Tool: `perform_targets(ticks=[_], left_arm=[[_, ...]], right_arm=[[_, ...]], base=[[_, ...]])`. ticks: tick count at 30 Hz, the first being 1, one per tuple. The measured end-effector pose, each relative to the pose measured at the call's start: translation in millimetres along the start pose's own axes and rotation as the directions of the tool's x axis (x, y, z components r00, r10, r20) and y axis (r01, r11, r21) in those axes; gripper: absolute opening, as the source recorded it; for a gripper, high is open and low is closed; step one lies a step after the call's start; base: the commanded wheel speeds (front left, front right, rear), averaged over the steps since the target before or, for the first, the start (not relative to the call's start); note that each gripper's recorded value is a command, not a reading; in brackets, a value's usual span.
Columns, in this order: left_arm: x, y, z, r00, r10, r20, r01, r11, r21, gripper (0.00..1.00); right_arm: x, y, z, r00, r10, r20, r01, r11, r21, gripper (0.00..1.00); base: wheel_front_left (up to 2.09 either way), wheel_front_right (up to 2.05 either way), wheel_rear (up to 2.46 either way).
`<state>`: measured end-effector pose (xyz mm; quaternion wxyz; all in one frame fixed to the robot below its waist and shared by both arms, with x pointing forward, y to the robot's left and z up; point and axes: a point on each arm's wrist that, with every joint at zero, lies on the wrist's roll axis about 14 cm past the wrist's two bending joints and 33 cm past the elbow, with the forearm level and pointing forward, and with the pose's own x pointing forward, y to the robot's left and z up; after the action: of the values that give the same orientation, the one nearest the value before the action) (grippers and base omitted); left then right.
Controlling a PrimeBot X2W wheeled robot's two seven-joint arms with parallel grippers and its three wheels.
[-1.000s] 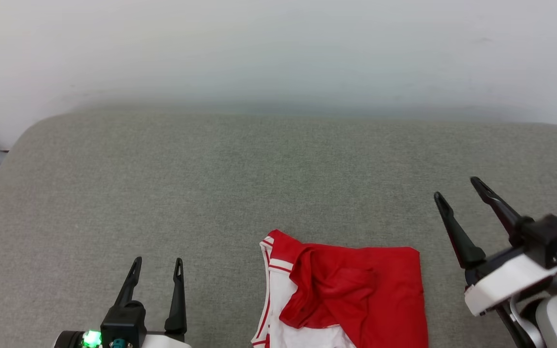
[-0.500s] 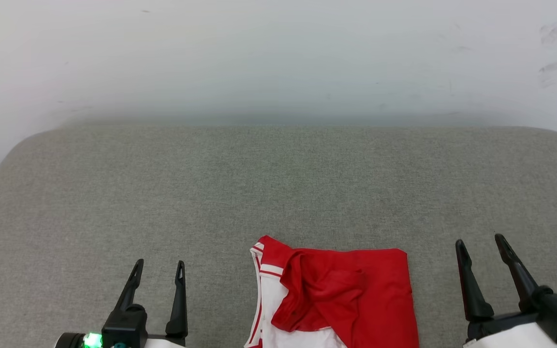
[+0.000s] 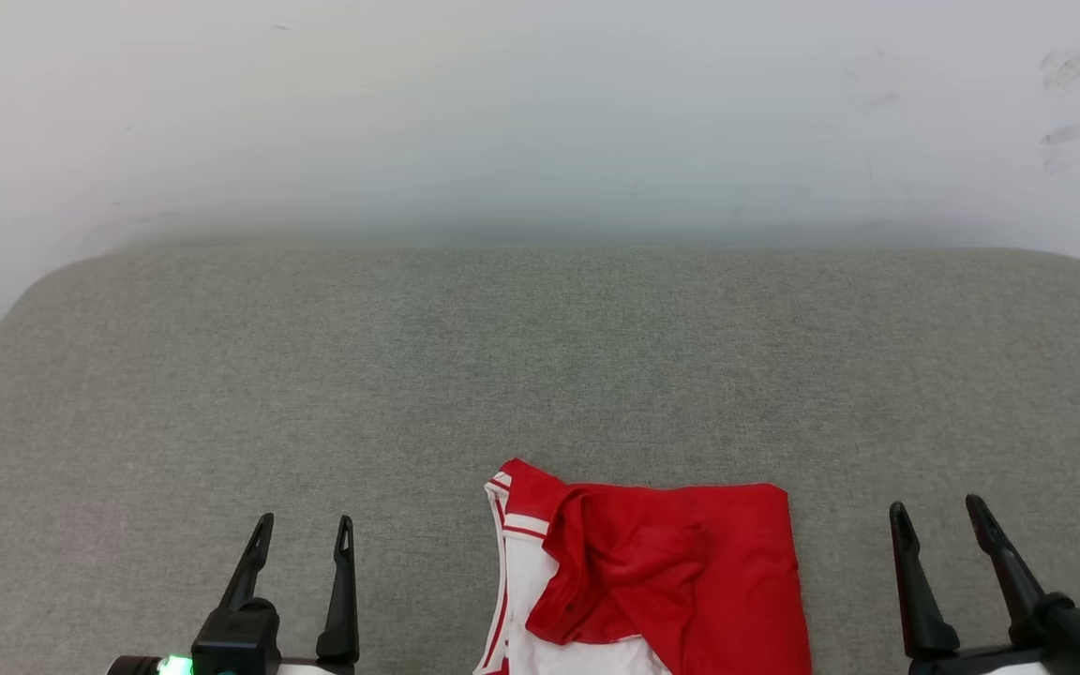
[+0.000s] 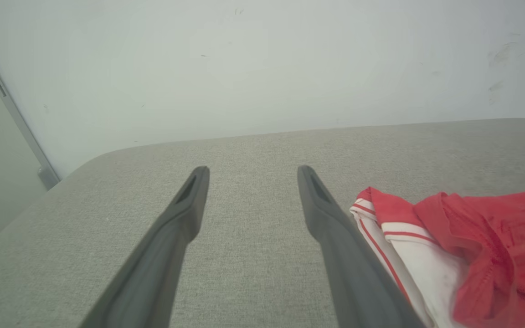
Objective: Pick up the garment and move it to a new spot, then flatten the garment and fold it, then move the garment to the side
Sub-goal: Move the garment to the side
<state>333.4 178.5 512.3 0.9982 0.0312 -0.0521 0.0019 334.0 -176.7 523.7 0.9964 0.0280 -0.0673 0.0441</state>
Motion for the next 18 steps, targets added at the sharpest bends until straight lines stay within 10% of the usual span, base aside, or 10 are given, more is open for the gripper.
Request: perform_targets(ticks=[11,18], left_arm=[[-2,2,-4,1.000,0.008,-0.014,-0.008,1.000,-0.001,1.00],[-2,4,-9,0.999,0.019,-0.029,-0.020,1.000,-0.002,1.00]], right_arm=[[49,-20,63,0.989,0.031,0.147,-0.016,0.995,-0.099,1.00],[84,9,48,0.978,0.188,-0.094,-0.198,0.974,-0.108,1.00]], base=[[0.00,0.00,0.00],[0.00,0.00,0.00]])
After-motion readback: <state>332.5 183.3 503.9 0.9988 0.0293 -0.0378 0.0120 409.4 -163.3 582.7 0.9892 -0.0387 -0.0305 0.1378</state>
